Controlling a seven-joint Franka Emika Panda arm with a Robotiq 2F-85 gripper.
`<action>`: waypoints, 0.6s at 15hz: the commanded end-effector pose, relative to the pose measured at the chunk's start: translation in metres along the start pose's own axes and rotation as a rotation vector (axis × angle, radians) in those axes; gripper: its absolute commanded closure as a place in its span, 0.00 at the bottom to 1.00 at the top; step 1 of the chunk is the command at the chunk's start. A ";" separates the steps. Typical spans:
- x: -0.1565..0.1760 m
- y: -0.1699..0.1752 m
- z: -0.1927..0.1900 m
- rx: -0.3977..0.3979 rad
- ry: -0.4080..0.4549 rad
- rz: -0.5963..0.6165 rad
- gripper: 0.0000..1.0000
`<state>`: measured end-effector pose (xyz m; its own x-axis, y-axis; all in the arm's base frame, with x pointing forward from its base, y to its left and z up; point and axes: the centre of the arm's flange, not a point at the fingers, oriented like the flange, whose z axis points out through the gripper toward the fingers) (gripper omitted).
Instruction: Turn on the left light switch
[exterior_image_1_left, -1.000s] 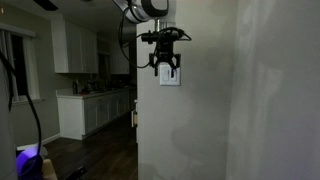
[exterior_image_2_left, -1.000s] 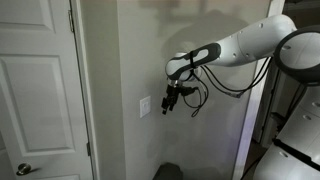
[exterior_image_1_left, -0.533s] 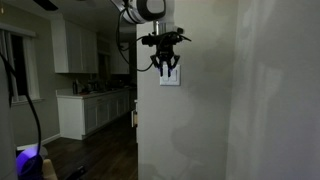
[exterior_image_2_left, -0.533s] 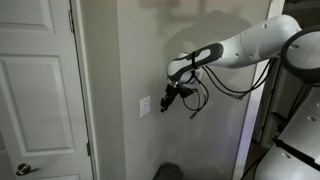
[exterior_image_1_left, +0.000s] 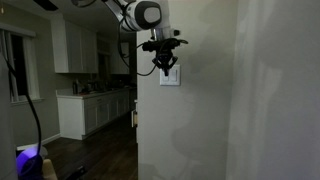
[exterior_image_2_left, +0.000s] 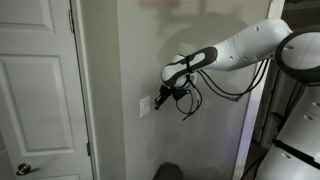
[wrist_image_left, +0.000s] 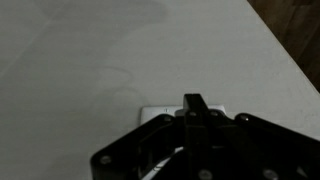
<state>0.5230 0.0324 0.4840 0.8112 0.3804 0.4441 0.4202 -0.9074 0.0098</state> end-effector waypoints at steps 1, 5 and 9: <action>0.005 -0.001 0.007 -0.018 0.032 -0.020 1.00; 0.003 -0.002 0.006 -0.009 0.014 -0.006 0.99; 0.003 -0.001 0.007 -0.008 0.011 -0.005 0.99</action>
<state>0.5276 0.0361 0.4786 0.8043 0.3832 0.4542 0.4210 -0.9069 0.0196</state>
